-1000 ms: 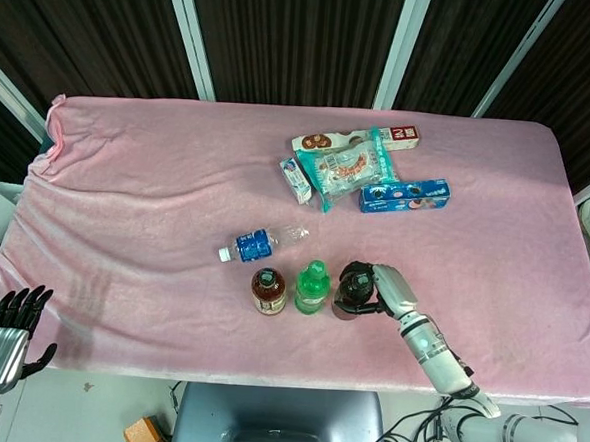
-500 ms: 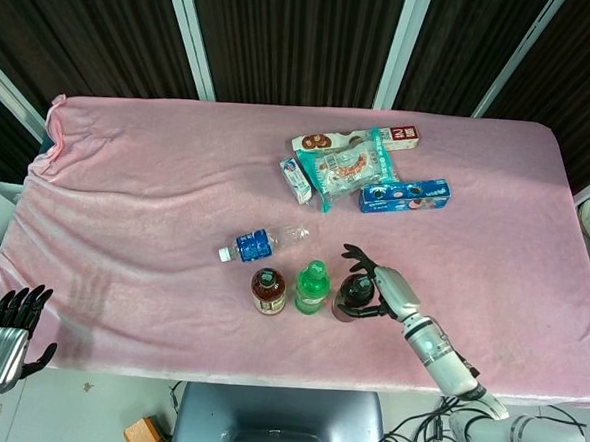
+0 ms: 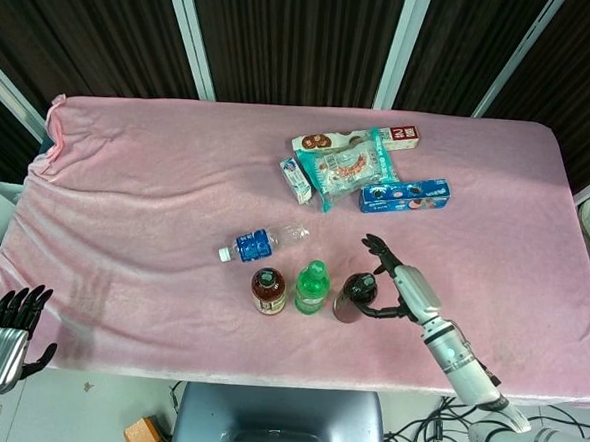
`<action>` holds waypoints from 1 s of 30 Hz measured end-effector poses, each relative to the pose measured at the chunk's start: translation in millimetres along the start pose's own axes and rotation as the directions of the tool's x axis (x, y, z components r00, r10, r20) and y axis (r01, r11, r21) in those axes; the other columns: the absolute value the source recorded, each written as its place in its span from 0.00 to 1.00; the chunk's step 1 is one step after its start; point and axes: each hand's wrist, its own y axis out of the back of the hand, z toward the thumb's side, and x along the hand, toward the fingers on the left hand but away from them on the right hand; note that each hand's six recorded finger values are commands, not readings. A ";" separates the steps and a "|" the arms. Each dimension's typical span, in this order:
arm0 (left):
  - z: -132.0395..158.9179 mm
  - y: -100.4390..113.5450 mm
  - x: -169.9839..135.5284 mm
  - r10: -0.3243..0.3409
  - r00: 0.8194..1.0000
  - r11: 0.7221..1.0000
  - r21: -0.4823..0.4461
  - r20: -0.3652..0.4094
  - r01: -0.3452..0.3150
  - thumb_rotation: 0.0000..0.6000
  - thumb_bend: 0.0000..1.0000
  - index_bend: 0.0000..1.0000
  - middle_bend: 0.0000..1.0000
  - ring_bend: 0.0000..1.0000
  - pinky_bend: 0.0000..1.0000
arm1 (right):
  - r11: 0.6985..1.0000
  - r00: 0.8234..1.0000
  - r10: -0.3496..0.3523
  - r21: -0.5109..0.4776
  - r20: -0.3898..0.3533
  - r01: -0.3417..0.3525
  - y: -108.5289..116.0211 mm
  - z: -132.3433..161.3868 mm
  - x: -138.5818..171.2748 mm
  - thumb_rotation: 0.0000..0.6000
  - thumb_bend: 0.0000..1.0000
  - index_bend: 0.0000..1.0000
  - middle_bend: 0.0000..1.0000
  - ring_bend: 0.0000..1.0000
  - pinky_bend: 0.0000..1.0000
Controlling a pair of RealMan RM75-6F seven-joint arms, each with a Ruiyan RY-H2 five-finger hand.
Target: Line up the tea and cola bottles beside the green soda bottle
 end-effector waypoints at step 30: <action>10.0 10.9 -14.6 0.031 0.999 0.998 0.046 0.012 -0.032 1.00 0.31 0.00 0.05 0.00 0.00 | 0.705 0.868 -0.404 0.703 0.289 0.095 101.4 -57.4 240.0 1.00 0.34 0.00 0.00 0.00 0.04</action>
